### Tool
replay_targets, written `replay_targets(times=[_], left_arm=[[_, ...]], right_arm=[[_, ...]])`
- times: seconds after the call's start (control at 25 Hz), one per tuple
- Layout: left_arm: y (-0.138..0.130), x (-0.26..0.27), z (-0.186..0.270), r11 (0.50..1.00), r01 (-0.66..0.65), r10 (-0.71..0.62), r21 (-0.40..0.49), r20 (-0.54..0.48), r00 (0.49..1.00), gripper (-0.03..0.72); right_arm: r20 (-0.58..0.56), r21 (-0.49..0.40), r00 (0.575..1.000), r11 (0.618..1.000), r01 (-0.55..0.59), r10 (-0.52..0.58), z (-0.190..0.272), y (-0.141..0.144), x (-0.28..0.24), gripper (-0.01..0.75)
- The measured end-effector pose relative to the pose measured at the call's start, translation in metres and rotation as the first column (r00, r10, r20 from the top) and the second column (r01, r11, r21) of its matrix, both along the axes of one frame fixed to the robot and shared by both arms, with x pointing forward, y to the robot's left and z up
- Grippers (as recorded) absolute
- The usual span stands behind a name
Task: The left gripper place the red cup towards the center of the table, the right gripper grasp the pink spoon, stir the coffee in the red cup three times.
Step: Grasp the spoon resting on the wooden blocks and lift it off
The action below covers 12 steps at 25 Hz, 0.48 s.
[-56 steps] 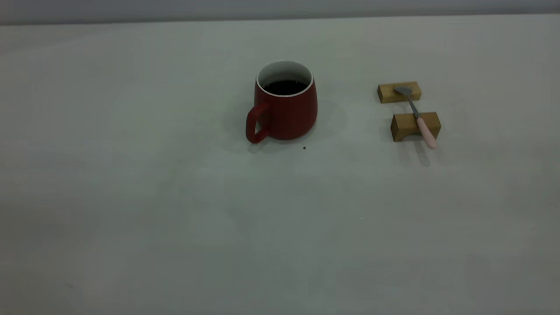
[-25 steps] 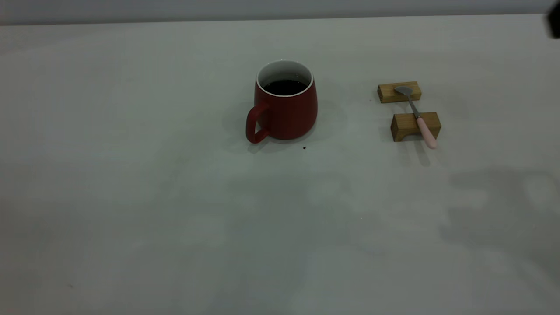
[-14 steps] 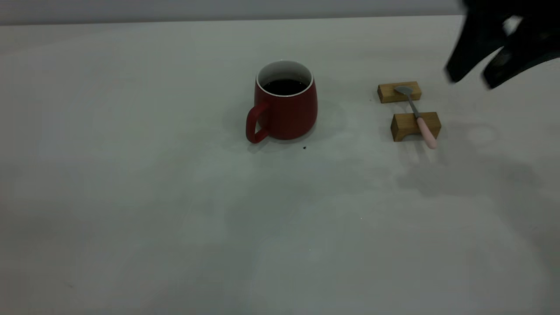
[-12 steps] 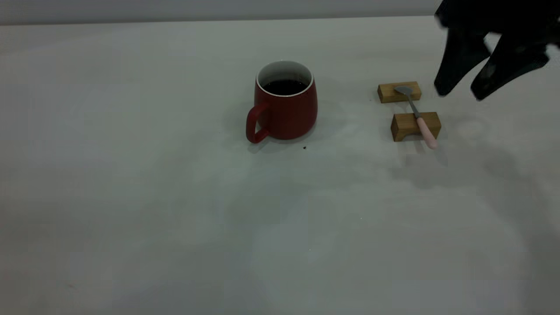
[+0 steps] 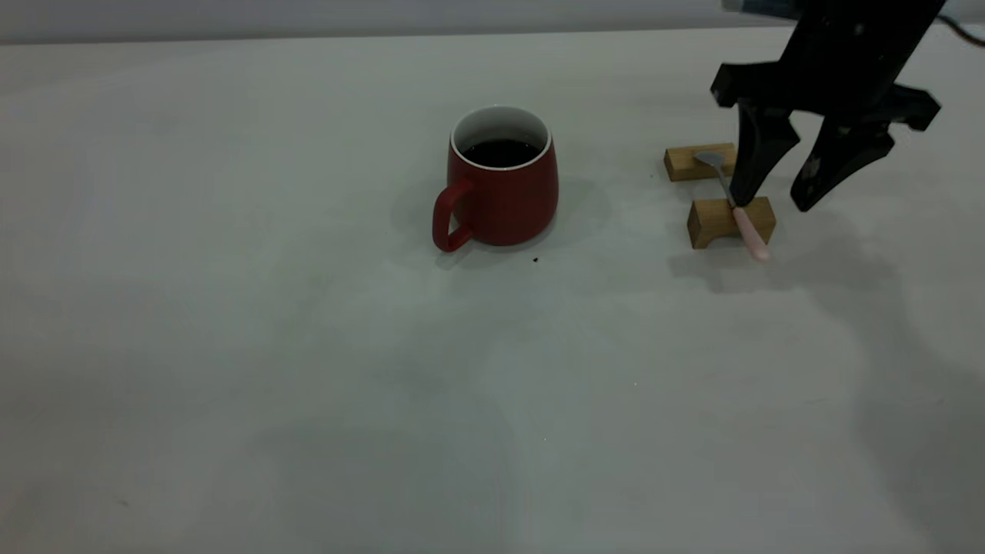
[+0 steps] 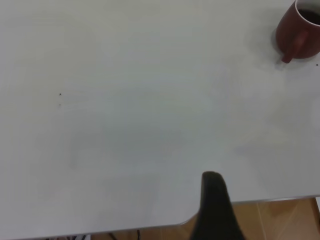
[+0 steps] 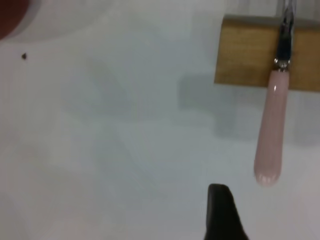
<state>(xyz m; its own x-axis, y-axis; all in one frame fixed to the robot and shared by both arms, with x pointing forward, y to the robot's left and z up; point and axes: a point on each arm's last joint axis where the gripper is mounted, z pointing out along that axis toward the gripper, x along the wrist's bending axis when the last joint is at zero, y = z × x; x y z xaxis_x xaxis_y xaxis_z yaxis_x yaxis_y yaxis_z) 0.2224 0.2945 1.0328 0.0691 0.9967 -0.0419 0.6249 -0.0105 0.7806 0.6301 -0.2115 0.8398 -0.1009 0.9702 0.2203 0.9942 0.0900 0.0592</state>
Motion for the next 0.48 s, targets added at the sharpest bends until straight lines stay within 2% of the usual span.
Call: replay_targets(times=[0.48], left_arm=[[0.000, 0.000, 0.000, 1.000, 0.000, 0.000, 0.000, 0.000, 1.000, 0.586]], right_arm=[[-0.054, 0.008, 0.998, 1.000, 0.018, -0.017, -0.038, 0.002, 0.004, 0.512]])
